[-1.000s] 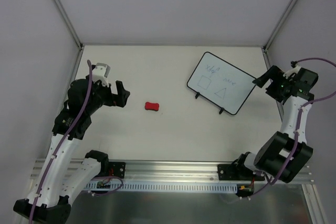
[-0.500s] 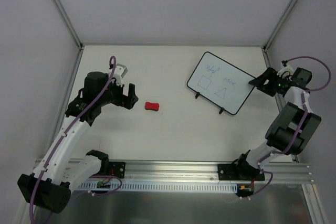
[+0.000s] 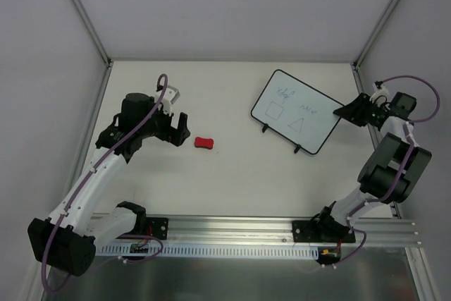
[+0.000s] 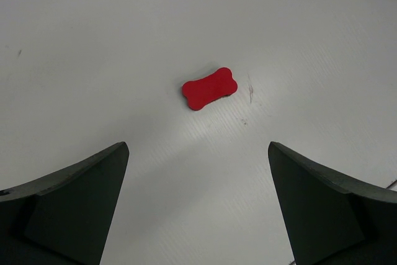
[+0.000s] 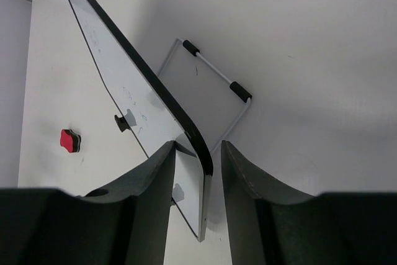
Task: Erase the whiteboard
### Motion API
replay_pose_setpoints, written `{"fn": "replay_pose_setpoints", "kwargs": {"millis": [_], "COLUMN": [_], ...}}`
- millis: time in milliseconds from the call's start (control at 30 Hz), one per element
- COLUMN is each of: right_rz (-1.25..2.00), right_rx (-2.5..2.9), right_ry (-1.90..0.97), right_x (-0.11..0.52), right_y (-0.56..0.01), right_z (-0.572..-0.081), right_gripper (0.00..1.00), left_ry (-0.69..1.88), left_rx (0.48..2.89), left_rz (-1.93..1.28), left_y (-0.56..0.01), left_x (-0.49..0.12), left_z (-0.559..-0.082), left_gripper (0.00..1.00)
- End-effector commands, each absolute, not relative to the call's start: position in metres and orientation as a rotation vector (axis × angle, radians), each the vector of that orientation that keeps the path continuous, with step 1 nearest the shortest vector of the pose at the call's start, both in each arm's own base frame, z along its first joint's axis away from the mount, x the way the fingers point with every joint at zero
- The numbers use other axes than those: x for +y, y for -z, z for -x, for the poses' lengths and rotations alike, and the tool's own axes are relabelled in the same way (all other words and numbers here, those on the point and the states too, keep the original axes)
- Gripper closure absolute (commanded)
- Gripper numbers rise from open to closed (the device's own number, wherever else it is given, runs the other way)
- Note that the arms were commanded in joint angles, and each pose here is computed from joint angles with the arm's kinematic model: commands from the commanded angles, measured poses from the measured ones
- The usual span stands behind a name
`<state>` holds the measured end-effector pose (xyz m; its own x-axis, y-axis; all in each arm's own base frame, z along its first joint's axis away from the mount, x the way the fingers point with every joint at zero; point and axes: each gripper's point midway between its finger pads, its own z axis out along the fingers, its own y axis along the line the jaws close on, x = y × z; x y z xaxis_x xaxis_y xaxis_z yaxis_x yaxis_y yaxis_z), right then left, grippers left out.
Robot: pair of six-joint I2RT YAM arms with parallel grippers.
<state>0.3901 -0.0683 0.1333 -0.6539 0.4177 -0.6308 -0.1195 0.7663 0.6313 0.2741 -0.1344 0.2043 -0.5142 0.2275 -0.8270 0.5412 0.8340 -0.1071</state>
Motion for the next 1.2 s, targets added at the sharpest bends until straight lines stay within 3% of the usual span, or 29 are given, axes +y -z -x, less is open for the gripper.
{"fn": "replay_pose_setpoints", "kwargs": {"millis": [0,133,467,633,800,1167], "right_rz": [-0.141,-0.142,-0.169,-0.195,-0.213,-0.219], "right_rx": [2.085,2.089,2.099,2.121,2.143,2.148], "right_ry": [-0.826,-0.823,-0.82,-0.825,-0.809,-0.781], "right_x": [-0.061,-0.057,-0.049,-0.047,-0.047,-0.051], "right_y": [-0.15,-0.148,-0.145,-0.133,-0.121,-0.121], "right_z": [-0.387,-0.38,-0.365,-0.358,-0.353,-0.353], "right_gripper": [0.62,0.69,0.99,0.98,0.92,0.85], "left_ry": [0.472,0.481,0.551,0.578,0.592,0.504], "left_rx": [2.041,2.035,2.043,2.083,2.121,2.021], "left_rz": [-0.626,-0.64,-0.775,-0.866,-0.947,-1.267], "left_y": [-0.22,-0.221,-0.202,-0.18,-0.157,-0.123], "left_x": [-0.147,-0.152,-0.175,-0.192,-0.202,-0.222], "left_z": [-0.283,-0.286,-0.284,-0.283,-0.285,-0.306], "left_gripper": [0.01,0.01,0.01,0.01,0.03,0.1]}}
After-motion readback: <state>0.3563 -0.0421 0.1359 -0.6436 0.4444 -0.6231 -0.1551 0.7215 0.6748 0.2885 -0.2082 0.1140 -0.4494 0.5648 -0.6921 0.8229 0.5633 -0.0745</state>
